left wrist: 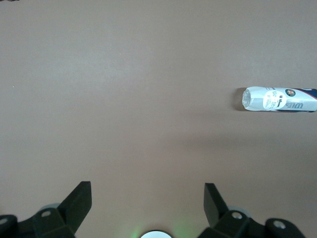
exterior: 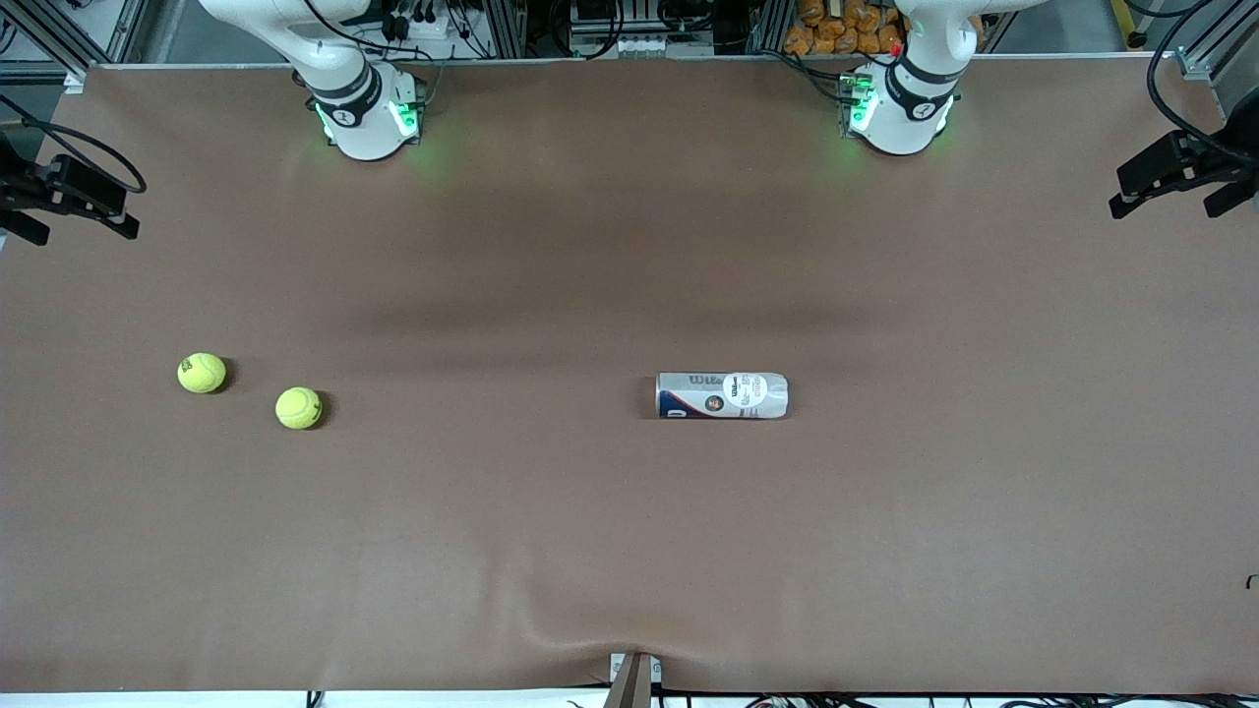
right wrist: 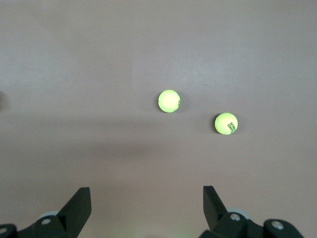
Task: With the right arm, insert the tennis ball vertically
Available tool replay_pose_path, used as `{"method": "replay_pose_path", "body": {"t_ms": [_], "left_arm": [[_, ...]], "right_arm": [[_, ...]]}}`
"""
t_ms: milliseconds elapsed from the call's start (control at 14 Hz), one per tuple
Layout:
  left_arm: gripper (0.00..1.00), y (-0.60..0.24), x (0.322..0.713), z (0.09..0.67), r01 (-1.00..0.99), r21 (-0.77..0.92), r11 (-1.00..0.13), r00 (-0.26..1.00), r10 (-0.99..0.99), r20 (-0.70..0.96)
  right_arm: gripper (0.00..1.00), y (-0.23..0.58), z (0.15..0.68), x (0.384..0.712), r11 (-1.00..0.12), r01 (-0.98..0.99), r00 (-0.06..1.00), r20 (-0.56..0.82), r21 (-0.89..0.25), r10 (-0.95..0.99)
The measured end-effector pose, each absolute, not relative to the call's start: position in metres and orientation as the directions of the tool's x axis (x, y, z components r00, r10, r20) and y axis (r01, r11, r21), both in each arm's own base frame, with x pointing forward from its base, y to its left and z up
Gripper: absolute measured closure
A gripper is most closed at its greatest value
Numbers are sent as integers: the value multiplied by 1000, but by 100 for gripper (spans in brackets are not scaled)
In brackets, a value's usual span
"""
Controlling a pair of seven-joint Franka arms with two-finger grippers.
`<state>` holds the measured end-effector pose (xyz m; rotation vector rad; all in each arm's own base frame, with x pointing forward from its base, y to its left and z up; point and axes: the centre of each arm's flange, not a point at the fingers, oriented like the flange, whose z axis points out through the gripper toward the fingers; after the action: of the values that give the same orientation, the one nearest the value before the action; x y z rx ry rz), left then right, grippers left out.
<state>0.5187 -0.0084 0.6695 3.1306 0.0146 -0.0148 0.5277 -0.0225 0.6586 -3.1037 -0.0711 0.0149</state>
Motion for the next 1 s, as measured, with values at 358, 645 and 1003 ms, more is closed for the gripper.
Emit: {"method": "replay_pose_path", "body": {"t_ms": [358, 645, 1003], "left_arm": [[0, -10, 518, 668, 7, 10, -1000, 1000, 7, -16], [0, -7, 519, 667, 11, 8, -1000, 1000, 11, -20], [0, -10, 525, 658, 2, 9, -1000, 999, 2, -39]], "right_arm": [[0, -24, 658, 527, -998, 42, 999, -12, -38, 43], [0, -25, 658, 527, -998, 42, 999, -14, -38, 42], [0, -25, 658, 527, -998, 40, 999, -15, -38, 41]]}}
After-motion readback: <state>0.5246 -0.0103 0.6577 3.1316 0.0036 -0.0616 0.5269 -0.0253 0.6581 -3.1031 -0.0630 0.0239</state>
